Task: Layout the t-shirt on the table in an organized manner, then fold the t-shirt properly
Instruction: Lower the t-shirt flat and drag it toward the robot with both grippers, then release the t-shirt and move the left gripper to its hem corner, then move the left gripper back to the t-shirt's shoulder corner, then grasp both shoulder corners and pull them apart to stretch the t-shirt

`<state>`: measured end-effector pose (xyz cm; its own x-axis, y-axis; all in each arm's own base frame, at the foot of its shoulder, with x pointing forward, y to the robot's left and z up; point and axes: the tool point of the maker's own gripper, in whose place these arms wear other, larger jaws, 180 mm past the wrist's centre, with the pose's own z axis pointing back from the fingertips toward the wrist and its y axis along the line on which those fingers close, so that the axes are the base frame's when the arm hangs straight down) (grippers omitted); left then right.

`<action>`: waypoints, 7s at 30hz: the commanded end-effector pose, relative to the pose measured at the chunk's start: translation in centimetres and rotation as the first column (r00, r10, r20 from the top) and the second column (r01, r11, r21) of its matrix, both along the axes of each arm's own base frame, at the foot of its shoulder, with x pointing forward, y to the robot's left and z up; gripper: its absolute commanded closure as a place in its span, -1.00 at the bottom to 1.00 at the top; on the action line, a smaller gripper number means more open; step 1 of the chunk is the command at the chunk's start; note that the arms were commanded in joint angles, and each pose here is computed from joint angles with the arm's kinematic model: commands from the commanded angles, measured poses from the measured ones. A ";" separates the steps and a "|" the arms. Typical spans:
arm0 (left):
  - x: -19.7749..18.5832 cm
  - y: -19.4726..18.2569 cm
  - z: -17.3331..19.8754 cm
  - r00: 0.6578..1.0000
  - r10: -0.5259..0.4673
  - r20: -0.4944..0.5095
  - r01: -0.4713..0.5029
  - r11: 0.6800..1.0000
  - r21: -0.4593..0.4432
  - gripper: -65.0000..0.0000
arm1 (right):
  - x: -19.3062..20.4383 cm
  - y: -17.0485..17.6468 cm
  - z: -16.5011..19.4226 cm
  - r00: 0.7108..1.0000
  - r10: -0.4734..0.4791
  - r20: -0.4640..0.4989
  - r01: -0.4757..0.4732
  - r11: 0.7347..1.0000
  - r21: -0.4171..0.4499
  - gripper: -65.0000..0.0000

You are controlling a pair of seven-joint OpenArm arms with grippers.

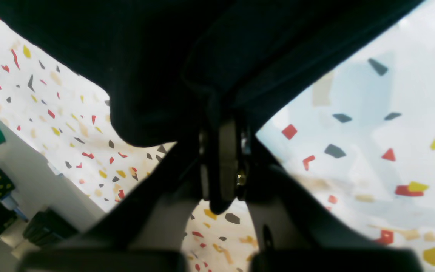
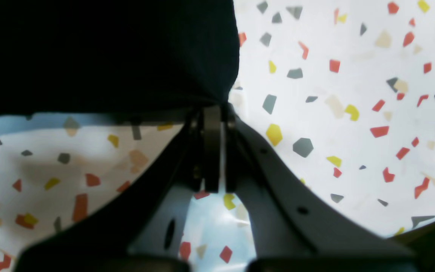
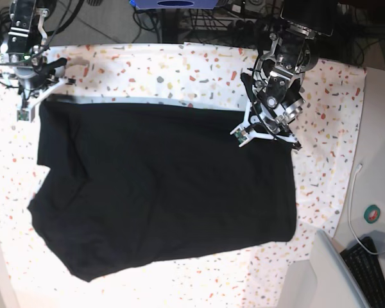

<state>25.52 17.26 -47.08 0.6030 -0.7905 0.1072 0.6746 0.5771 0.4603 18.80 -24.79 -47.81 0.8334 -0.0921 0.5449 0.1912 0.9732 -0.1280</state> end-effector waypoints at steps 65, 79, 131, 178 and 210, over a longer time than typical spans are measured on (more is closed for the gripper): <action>-2.6 1.3 0.4 0.999 0.038 -0.030 -0.036 0.998 0.061 1.00 | -0.5 -6.1 0.6 0.944 -0.317 0.092 0.309 0.946 0.099 1.00; -3.8 1.0 0.8 0.999 0.034 -0.030 -0.032 0.998 0.061 0.24 | -4.1 -6.3 2.3 0.932 -0.363 0.007 0.362 0.930 0.067 1.00; 6.1 8.2 1.5 0.846 0.533 -0.005 -0.497 0.785 -0.369 1.00 | 12.4 -4.8 2.0 0.990 -0.010 0.142 -0.010 0.990 0.141 1.00; -4.5 11.3 4.8 0.589 0.802 -0.102 -0.555 0.310 -0.772 -1.00 | 3.1 -8.1 6.7 0.930 -0.240 0.277 0.212 0.969 0.125 -0.28; -2.3 6.7 -0.4 0.656 0.707 -0.263 -0.580 0.250 -0.776 1.00 | 0.7 -5.6 -0.4 0.987 -0.126 0.103 0.095 0.960 0.262 -0.29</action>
<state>22.50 23.10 -48.44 0.8183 0.3107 0.4836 -0.1262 0.9179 -0.3762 18.91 -29.81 -49.16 0.7571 -0.3476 0.5531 0.3148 0.9360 0.1573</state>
